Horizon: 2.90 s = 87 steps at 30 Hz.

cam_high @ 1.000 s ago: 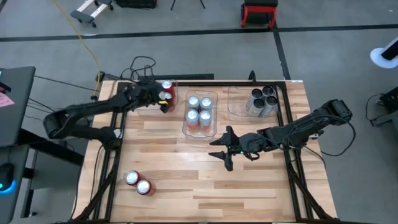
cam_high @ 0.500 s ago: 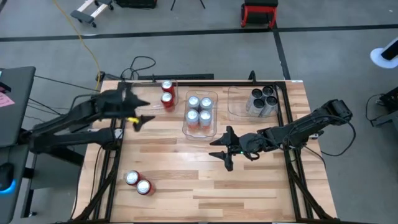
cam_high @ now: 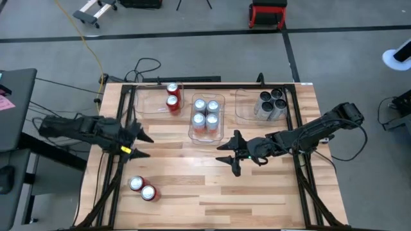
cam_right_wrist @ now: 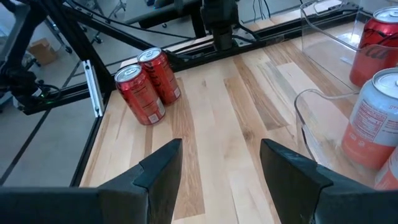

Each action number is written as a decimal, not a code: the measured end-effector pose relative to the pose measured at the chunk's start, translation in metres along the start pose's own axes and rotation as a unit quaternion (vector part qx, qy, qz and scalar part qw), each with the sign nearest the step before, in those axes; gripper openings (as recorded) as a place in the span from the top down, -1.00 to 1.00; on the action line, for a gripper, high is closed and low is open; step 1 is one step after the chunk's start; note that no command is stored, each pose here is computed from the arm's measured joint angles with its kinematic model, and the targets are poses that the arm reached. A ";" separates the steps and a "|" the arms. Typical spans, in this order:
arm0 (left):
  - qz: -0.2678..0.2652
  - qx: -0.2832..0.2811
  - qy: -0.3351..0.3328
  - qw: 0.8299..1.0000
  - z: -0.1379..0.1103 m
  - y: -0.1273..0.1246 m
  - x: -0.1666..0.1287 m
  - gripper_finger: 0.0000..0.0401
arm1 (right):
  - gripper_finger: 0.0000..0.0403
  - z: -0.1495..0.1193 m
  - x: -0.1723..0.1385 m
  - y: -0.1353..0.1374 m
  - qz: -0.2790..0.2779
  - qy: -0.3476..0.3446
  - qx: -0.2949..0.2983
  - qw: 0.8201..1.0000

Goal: Sort soda cans
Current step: Put the left red soda can in the left transparent bin

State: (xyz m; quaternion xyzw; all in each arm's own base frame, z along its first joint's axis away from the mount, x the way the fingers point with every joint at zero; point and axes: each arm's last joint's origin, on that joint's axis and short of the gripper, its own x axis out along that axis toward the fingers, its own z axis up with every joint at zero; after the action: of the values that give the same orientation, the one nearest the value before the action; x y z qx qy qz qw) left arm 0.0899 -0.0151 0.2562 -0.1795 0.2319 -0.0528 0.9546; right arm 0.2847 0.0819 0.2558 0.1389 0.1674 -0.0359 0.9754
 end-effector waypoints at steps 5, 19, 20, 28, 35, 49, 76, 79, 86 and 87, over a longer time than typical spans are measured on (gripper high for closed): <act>-0.029 0.026 0.040 0.998 -0.008 -0.011 0.019 -0.78 | -0.17 0.000 0.000 -0.002 -0.004 0.001 0.007 1.000; -0.076 0.136 0.137 0.978 -0.028 -0.051 0.079 -0.78 | -0.17 -0.001 0.000 -0.002 -0.005 0.005 0.024 1.000; -0.080 0.136 0.148 0.976 -0.029 -0.053 0.080 -0.78 | -0.17 -0.001 0.000 -0.002 -0.005 0.005 0.024 1.000; -0.122 0.135 0.164 0.970 0.002 -0.088 0.069 -0.78 | -0.17 0.000 0.000 -0.002 -0.008 0.004 0.021 1.000; -0.069 0.084 0.302 0.947 0.013 -0.095 0.032 -0.78 | -0.17 -0.002 0.000 -0.003 -0.010 0.009 0.019 1.000; 0.021 0.012 0.400 0.916 -0.019 -0.113 0.062 -0.78 | -0.17 -0.006 -0.002 0.003 -0.005 0.020 0.041 0.999; 0.185 0.170 0.437 0.863 -0.004 -0.087 0.060 -0.48 | -0.17 -0.005 -0.001 0.001 -0.017 0.015 0.039 0.999; 0.249 0.204 0.382 0.866 0.031 -0.078 0.046 -0.48 | -0.17 -0.005 -0.001 0.001 -0.017 0.014 0.038 0.999; 0.356 0.160 0.216 0.895 0.113 -0.049 0.020 -0.48 | -0.17 -0.004 -0.001 -0.001 -0.020 0.013 0.037 0.999; 0.370 0.152 0.198 0.895 0.122 -0.044 0.018 -0.48 | -0.17 -0.004 -0.001 -0.001 -0.020 0.013 0.035 0.999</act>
State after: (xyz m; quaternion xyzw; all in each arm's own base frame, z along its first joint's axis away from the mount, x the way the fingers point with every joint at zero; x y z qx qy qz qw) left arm 0.1615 -0.0204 0.3650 0.0808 0.4546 0.2348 0.8554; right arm 0.2826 0.0827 0.2520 0.1697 0.1816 -0.0590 0.9668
